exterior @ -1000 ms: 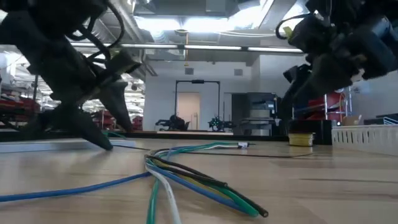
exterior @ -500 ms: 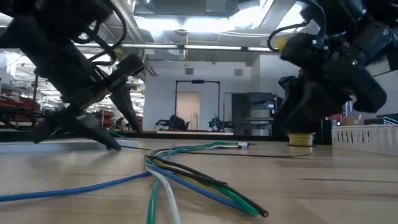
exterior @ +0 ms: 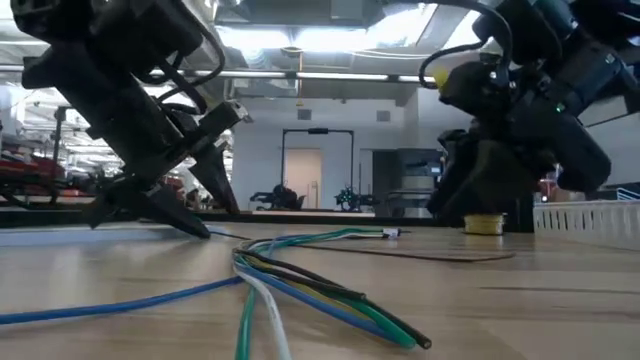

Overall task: Ziptie cables
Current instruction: Wrap the cable wires using the black zip tie

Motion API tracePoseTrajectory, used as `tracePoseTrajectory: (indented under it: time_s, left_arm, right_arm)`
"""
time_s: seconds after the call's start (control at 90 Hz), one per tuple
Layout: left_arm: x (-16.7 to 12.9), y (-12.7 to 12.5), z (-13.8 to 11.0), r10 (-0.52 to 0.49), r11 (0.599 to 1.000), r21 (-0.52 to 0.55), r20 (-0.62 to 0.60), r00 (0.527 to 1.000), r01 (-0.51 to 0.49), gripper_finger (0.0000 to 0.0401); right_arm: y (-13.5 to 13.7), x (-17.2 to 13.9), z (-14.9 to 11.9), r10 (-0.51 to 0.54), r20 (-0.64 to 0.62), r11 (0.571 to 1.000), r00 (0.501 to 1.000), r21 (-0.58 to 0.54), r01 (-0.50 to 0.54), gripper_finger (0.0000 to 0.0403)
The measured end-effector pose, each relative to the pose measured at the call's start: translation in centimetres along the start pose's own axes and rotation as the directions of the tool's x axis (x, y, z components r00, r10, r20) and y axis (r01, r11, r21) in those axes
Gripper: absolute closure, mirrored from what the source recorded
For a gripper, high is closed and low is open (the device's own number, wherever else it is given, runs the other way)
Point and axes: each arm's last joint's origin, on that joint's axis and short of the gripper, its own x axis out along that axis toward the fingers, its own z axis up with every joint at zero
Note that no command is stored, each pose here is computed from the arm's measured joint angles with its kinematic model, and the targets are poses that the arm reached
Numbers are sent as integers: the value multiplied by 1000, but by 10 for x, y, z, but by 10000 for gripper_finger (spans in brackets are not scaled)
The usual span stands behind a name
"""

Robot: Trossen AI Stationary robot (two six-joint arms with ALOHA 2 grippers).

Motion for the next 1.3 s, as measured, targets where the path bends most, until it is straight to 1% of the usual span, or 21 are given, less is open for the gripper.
tracePoseTrajectory:
  time_s: [0.267, 0.544, 0.633, 0.856, 1.0, 1.189, 1.3]
  left_arm:
    - [0, 0, -1, -4, 1000, -9, -2, 1000, 4, 226]
    - [0, 0, 0, -5, 1000, -11, -2, 1000, 5, 226]
    - [0, -1, 1, -5, 1000, -12, 4, 1000, 5, 226]
    - [1, -1, 3, -5, 1000, 30, 27, 1000, 4, 226]
    - [2, -1, 4, -4, 998, 58, 43, 999, 1, 226]
    - [1, -1, 3, -6, 996, 84, 47, 999, 2, 226]
    - [1, -1, 3, -6, 997, 80, 51, 999, 2, 226]
  right_arm:
    - [0, -1, 8, 0, 23, 1000, 1000, 19, -1, 260]
    - [0, -1, 8, 2, 23, 996, 1000, 89, -4, 260]
    - [0, -1, 8, 19, 24, 993, 1000, 116, -21, 260]
    - [1, -1, 8, 26, 18, 987, 999, 159, -29, 260]
    - [0, -1, 8, 18, 19, 986, 1000, 163, -21, 260]
    - [0, -1, 7, 24, 16, 978, 1000, 208, -27, 260]
    - [1, -1, 7, 42, 15, 975, 999, 219, -44, 260]
